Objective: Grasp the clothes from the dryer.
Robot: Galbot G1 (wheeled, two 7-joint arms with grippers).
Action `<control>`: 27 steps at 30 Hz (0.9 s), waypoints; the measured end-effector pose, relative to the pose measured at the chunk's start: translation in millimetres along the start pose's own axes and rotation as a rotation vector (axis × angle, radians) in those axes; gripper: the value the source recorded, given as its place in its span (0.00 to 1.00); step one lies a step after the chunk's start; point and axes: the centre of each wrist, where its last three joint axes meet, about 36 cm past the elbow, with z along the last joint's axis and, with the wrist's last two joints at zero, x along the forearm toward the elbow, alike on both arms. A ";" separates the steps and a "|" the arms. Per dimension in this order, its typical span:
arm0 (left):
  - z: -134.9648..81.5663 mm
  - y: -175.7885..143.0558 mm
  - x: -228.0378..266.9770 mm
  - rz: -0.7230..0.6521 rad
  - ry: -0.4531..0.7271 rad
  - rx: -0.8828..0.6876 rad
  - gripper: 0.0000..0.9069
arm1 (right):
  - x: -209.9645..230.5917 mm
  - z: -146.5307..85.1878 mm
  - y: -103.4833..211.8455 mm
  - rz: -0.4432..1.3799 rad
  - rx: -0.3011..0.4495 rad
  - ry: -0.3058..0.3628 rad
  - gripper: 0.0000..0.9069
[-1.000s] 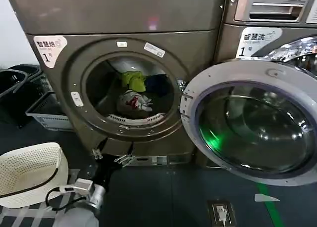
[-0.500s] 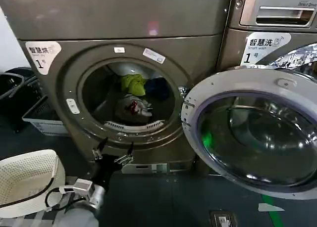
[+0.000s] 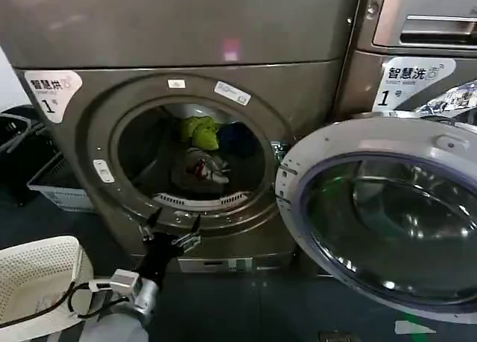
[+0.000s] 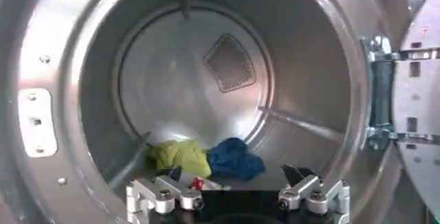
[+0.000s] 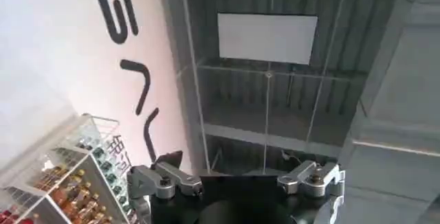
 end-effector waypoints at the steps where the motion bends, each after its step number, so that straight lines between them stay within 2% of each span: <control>1: -0.1 0.0 0.0 0.000 0.000 0.000 1.00 | -0.1 0.1 0.5 -0.001 0.000 0.000 1.00; 27: 1.6 0.1 -1.1 -0.003 0.002 0.004 1.00 | 1.1 -1.1 3.4 -0.009 -0.005 -0.010 1.00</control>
